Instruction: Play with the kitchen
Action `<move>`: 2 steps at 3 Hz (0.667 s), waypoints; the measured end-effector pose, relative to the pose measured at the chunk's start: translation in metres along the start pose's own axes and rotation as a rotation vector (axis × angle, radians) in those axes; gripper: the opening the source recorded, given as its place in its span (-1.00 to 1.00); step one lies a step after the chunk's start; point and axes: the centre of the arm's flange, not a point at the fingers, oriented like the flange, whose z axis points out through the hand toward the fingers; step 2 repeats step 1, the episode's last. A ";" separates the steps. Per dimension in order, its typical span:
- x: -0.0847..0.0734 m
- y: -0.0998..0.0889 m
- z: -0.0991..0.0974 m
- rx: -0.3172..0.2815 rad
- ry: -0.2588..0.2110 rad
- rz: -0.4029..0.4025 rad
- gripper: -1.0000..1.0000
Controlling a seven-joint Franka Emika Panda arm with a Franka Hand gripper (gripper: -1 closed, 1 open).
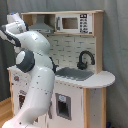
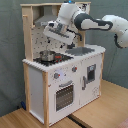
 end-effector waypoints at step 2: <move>0.021 -0.014 -0.013 -0.070 0.085 -0.032 1.00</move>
